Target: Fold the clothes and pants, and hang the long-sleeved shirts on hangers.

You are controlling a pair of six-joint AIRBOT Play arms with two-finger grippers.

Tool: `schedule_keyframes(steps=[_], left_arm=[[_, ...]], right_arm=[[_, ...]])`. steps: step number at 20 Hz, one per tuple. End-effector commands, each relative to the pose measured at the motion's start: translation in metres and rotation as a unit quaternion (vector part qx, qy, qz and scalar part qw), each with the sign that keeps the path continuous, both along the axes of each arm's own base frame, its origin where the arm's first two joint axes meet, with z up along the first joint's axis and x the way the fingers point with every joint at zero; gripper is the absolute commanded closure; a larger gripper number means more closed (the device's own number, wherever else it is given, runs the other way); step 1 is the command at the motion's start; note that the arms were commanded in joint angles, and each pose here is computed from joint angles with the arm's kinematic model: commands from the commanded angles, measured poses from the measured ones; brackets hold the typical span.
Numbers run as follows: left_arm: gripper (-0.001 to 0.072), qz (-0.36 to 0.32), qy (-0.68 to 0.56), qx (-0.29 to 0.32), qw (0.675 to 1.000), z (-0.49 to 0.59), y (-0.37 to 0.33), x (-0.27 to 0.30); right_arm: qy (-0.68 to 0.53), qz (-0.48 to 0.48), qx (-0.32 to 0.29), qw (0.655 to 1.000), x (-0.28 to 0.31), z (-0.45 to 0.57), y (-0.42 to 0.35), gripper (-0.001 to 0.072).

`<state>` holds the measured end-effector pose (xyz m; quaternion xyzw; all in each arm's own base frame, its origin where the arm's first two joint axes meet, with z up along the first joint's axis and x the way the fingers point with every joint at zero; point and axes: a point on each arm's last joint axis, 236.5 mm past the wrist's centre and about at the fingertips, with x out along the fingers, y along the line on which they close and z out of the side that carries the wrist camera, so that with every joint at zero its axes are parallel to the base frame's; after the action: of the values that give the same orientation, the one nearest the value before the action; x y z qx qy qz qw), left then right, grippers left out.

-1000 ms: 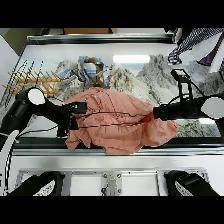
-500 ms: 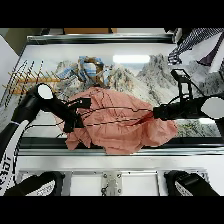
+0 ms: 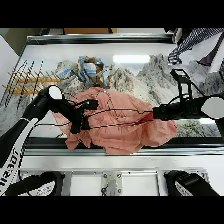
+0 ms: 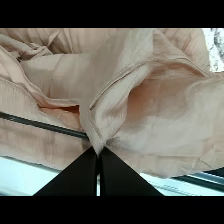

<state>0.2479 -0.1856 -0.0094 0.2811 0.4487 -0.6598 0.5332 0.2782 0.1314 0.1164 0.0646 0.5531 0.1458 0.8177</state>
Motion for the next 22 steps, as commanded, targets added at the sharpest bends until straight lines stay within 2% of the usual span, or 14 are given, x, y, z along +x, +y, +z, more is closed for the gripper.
schedule_keyframes(steps=[1, 8, 12, 22], left_arm=[[0.0701, -0.002, 0.0, -0.003, 1.0, 0.0, -0.003, 0.0], [0.0701, 0.003, -0.002, -0.011, 1.0, 0.002, -0.006, 0.001], [0.0701, 0.003, -0.001, -0.011, 1.0, 0.002, -0.006, 0.001], [0.0701, 0.003, 0.0, -0.011, 1.0, 0.002, -0.007, 0.001]], right_arm=[[-0.001, 0.004, 0.005, 1.0, 0.0, 0.002, 0.003, 0.0701], [-0.028, 0.011, 0.006, 1.0, 0.0, 0.041, 0.001, 0.0703], [-0.023, 0.029, 0.039, 0.999, -0.002, 0.056, 0.021, 0.0703], [-0.033, 0.164, 0.065, 0.984, 0.002, 0.057, 0.145, 0.0704]])
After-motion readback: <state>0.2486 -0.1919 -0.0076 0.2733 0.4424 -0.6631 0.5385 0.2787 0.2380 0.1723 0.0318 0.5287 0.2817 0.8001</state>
